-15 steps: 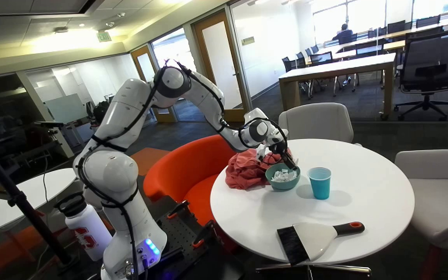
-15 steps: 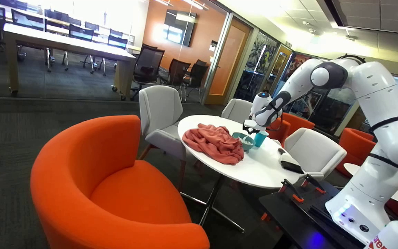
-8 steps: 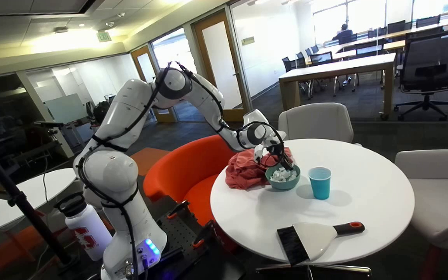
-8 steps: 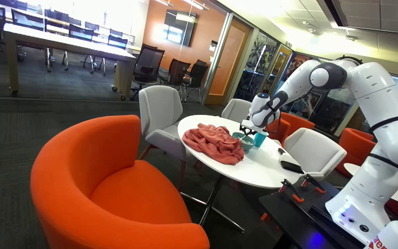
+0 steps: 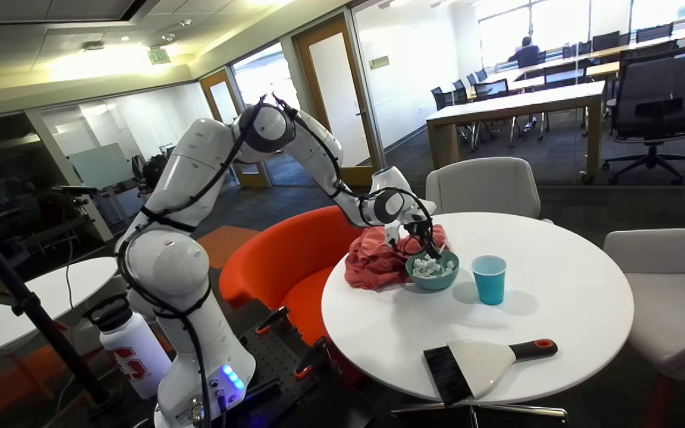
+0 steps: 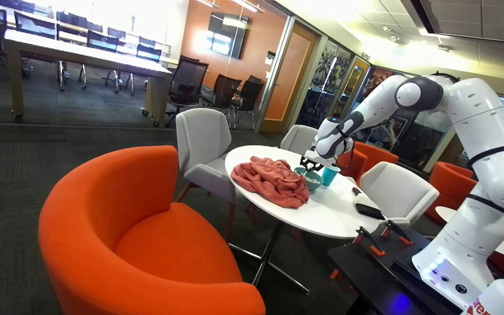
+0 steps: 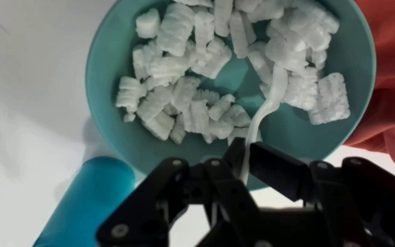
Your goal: Pick up the white spoon from the table and use it to stir the contents in the green bowl
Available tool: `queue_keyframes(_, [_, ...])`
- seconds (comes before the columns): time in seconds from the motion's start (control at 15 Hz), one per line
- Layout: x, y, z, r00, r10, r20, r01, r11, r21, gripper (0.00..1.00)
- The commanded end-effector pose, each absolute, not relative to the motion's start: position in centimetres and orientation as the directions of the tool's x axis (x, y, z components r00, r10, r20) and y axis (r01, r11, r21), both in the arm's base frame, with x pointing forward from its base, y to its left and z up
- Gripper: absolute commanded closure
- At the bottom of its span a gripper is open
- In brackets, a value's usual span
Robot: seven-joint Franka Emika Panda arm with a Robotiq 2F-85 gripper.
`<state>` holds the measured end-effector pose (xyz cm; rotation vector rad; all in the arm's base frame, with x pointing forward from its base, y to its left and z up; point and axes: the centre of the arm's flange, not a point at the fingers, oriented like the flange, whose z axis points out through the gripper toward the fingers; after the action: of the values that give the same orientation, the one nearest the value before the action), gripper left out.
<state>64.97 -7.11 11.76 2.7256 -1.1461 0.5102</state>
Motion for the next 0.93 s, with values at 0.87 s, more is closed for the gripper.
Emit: queue_keyframes(0.87, [59.2, -10.1, 21.7, 0.647, -0.696, 0.311, -0.731, -0.682, -0.006, 0.97])
